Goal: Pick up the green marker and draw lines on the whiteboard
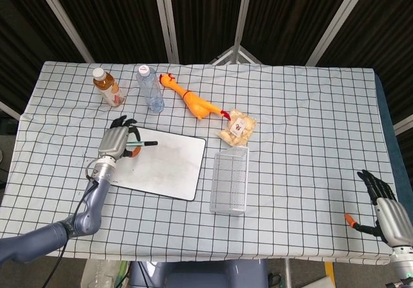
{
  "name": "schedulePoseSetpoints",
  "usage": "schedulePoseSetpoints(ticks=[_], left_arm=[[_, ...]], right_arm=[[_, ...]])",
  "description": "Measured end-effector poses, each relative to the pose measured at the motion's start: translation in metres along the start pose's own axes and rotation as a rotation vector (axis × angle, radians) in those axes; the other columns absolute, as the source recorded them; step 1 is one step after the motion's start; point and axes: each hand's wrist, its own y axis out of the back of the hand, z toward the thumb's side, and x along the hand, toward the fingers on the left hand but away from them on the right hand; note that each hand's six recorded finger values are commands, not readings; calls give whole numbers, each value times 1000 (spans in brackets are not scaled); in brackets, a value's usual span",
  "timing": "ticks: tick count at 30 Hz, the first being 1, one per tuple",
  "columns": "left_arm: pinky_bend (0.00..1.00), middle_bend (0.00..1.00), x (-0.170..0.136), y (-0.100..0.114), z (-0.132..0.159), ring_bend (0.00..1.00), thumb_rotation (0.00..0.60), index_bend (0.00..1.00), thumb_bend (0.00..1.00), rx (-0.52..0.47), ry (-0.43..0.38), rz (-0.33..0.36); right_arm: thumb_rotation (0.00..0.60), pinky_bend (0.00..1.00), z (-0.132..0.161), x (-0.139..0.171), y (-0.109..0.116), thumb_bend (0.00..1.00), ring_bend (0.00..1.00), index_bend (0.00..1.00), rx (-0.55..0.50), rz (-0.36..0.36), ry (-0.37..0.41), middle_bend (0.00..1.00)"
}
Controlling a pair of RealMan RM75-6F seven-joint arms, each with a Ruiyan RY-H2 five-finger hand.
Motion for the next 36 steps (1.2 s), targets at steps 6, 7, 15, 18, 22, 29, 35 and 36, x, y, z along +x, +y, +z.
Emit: schedulePoseSetpoints(ticks=[6,7,15,18,22,29,35,36], left_arm=[[33,194,-14,6,28,18,600,688,570,-258,-91,-8],[33,195,-16,6,33,20,600,689,569,-301,-113,-15],[33,197,-27,-7,52,20,600,695,559,-519,-214,-77],[33,197,-28,-16,58,20,600,695,556,-558,-239,-95],[33,198,-28,-28,62,20,600,695,557,-604,-258,-111],[33,200,-27,-44,64,20,600,695,556,-611,-271,-131],[33,200,-24,-49,65,20,600,695,556,-600,-280,-135],[33,200,-23,-50,65,20,600,696,556,-599,-281,-137]], right_arm=[[600,0,0,0,0,268,0,0,0,-1,0,0],[600,0,0,0,0,268,0,0,0,-1,0,0],[600,0,-1,0,0,268,0,0,0,-1,-2,0],[600,0,-1,-1,1,268,0,0,0,-1,-4,0],[600,0,-1,-1,0,268,0,0,0,-1,-4,0],[600,0,-1,-1,1,268,0,0,1,-2,-5,0],[600,0,-1,-1,1,268,0,0,0,-4,-4,0],[600,0,-1,-1,1,268,0,0,0,-3,-4,0]])
